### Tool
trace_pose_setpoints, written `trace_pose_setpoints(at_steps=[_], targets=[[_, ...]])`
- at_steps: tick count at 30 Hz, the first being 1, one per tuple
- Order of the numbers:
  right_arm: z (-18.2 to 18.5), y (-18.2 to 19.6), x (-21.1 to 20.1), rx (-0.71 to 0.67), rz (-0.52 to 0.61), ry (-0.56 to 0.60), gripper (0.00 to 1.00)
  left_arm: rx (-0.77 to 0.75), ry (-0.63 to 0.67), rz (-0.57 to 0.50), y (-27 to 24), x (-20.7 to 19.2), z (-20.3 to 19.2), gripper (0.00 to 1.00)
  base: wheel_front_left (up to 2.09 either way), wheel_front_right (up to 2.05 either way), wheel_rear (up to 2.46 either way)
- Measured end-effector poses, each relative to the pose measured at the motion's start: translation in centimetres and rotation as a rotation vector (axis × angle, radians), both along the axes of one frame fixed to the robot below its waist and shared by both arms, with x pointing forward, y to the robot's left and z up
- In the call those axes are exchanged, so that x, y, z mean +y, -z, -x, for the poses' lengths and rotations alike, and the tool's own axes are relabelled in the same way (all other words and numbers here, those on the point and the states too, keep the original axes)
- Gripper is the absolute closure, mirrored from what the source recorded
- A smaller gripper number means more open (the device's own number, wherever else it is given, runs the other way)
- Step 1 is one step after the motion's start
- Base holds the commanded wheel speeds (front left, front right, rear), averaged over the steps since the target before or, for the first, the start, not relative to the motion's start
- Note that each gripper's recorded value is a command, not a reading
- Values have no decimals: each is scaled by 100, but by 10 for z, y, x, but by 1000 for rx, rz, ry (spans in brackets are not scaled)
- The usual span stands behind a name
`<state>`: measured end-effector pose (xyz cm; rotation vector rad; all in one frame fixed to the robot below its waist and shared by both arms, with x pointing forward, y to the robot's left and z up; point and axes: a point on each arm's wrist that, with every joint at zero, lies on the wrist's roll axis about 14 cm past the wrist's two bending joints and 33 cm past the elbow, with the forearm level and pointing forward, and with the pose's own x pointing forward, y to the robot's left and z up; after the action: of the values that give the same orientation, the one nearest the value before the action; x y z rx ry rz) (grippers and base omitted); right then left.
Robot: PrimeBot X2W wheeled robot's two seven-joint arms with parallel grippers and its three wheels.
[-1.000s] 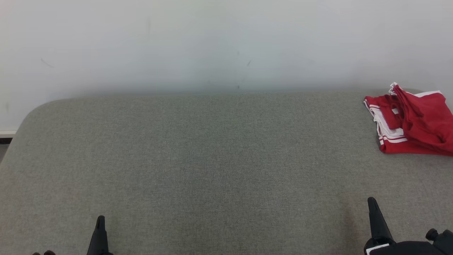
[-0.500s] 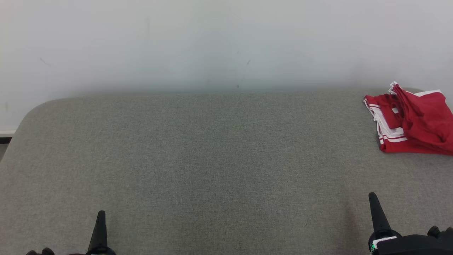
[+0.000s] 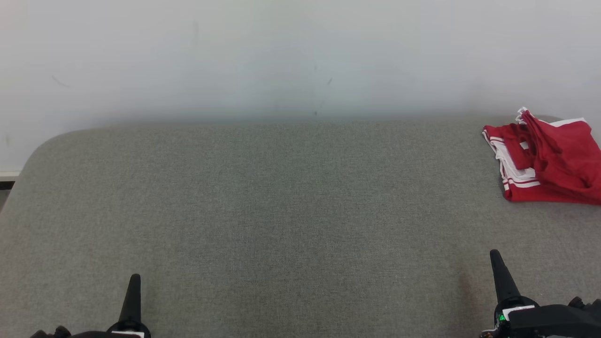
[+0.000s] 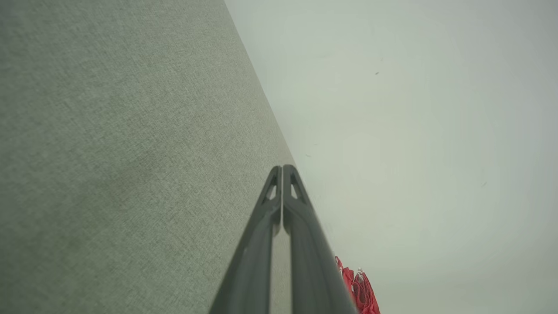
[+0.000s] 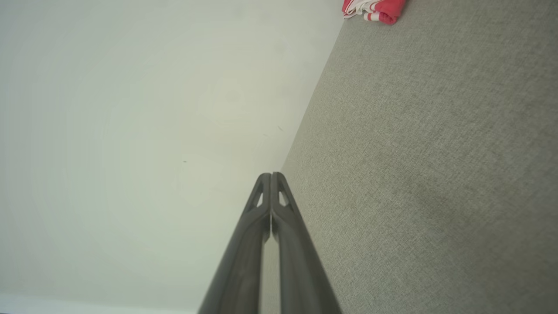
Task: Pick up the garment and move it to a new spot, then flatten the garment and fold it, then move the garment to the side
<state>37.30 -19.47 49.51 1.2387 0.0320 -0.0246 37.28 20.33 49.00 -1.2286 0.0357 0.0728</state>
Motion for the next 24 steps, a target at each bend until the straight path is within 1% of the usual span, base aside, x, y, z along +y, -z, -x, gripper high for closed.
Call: trace_pose_setpoints(at_steps=[16, 24], targets=[[-6, -4, -2, -9, -133, 4, 100, -24, 8, 143, -5, -1, -6, 100, 0, 0, 0], [-9, -5, -3, -13, -188, 5, 100, -33, 14, 195, -8, -2, -9, 100, 0, 0, 0]])
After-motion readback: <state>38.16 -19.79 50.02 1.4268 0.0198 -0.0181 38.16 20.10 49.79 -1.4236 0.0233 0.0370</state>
